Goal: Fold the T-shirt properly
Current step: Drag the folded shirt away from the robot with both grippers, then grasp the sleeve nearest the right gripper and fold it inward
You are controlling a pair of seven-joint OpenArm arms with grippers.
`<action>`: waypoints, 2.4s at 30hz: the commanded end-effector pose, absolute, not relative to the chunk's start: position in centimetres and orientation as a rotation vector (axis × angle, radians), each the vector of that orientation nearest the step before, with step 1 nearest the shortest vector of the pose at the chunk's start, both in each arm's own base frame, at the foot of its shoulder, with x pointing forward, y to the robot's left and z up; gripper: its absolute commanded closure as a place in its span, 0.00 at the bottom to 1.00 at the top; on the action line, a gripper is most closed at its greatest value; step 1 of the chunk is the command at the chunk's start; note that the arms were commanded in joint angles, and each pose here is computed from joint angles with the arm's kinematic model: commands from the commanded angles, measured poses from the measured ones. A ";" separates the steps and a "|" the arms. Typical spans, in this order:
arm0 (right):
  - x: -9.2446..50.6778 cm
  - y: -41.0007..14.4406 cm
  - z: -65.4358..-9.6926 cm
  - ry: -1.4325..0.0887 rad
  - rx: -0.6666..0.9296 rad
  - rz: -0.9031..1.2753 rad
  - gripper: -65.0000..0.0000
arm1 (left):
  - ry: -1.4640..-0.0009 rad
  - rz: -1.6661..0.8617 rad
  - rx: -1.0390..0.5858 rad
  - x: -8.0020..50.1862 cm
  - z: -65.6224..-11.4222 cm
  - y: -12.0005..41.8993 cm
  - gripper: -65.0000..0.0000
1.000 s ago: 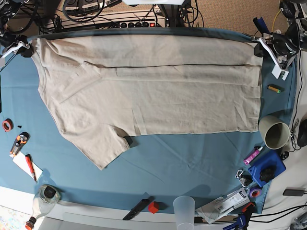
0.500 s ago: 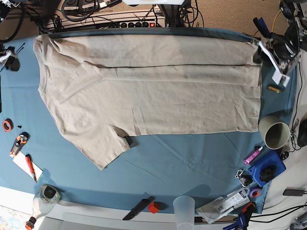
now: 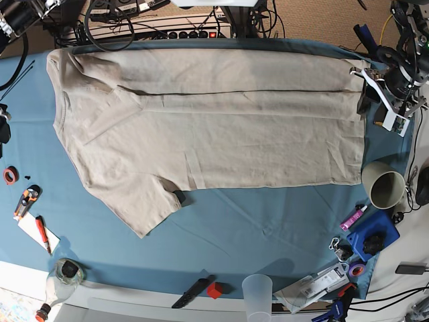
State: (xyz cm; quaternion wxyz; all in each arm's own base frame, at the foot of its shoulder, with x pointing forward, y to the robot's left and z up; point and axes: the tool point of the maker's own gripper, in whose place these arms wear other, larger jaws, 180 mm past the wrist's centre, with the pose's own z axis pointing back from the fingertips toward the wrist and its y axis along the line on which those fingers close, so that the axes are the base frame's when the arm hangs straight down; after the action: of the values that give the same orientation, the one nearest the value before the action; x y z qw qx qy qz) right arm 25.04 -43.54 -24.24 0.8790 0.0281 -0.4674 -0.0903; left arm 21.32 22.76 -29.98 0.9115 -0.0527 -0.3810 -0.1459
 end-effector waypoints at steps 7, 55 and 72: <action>32.6 -42.3 -25.3 -1.001 0.035 -0.142 0.80 | -0.907 -0.321 -0.096 23.7 -27.3 22.7 0.60; 39.1 -32.9 -36.9 -0.424 0.266 -0.056 1.00 | -0.921 -0.314 -0.119 23.8 -27.1 22.3 0.60; 31.0 -30.2 -35.3 -0.438 0.216 0.228 1.00 | -0.929 -0.292 -0.139 23.7 -27.3 21.9 0.60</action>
State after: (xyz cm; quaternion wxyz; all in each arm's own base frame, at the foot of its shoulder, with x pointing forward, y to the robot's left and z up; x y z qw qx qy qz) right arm 29.83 -29.37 -37.10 0.9686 0.1155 -0.1904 0.1106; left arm 23.30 21.91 -28.40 0.8911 -0.0672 -0.4282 -0.1343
